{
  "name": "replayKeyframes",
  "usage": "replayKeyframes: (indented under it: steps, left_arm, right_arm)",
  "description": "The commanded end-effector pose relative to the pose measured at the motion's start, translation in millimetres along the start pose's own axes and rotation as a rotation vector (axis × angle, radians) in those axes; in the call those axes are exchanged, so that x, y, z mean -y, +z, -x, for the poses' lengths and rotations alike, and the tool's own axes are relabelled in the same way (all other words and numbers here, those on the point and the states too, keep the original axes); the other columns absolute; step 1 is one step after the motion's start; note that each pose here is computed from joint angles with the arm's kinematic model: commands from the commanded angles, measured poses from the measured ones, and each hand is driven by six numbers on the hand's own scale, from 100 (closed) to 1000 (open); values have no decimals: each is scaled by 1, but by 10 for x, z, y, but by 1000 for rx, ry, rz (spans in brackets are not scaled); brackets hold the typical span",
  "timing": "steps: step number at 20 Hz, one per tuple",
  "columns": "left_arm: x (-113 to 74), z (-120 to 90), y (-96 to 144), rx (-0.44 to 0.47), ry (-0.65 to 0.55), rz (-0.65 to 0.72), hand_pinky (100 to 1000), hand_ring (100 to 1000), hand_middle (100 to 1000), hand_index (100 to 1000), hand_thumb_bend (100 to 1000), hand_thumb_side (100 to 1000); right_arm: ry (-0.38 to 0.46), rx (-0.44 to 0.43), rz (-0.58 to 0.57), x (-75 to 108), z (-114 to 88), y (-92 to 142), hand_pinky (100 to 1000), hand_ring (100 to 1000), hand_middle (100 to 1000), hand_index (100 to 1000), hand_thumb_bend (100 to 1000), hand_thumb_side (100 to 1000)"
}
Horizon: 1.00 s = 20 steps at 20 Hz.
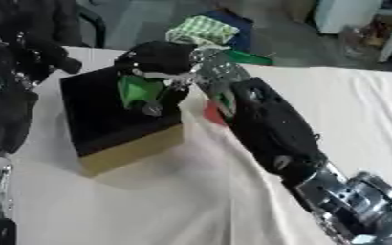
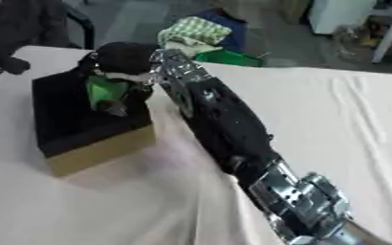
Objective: Pick up objects on the table and place them in the box.
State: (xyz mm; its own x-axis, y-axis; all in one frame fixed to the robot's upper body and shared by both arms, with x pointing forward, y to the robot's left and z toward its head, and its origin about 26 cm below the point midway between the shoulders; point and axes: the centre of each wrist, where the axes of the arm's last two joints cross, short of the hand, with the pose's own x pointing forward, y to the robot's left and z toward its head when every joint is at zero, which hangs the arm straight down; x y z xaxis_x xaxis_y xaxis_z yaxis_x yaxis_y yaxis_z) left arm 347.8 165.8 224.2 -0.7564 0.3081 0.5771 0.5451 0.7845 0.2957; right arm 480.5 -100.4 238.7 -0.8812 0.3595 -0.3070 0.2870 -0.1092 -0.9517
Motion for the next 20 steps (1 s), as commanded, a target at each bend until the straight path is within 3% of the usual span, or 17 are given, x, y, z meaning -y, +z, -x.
replayKeyframes:
  steps: [1, 2, 3, 5, 7, 14, 16, 20]
  left_arm:
    - [25, -81, -92, 41, -3, 26, 706, 585, 588, 878, 100, 684]
    - [26, -82, -93, 41, -2, 27, 706, 585, 588, 878, 100, 684]
    - [25, -83, -94, 42, -2, 27, 706, 585, 588, 878, 100, 685]
    - [20, -87, -96, 42, -5, 28, 706, 584, 588, 878, 100, 686]
    - [14, -88, -92, 39, -6, 27, 705, 584, 588, 879, 100, 687]
    - [9, -91, -85, 36, -8, 27, 705, 584, 588, 879, 100, 685]
    - [7, -92, -81, 36, -9, 27, 705, 584, 588, 879, 100, 683]
    - [-13, -93, -58, 27, -16, 23, 704, 584, 588, 879, 100, 684]
  right_arm:
    - [56, -27, 34, 91, 26, -40, 830, 827, 883, 979, 100, 190]
    - [68, -31, 38, 80, 24, -43, 830, 827, 883, 979, 100, 190]
    - [79, -37, 44, 78, 28, -41, 856, 875, 1000, 1000, 100, 231]
    - [114, -51, 58, 109, 36, -30, 867, 893, 1000, 1000, 174, 248]
    - [140, -54, 68, 128, 37, -28, 871, 900, 1000, 1000, 191, 253]
    - [182, -9, 65, 219, 4, -54, 889, 931, 1000, 986, 155, 457]
    - [172, -5, 54, 229, 7, -44, 900, 936, 1000, 991, 100, 477]
    - [80, -26, 60, 234, 112, 74, 916, 920, 1000, 1000, 100, 497]
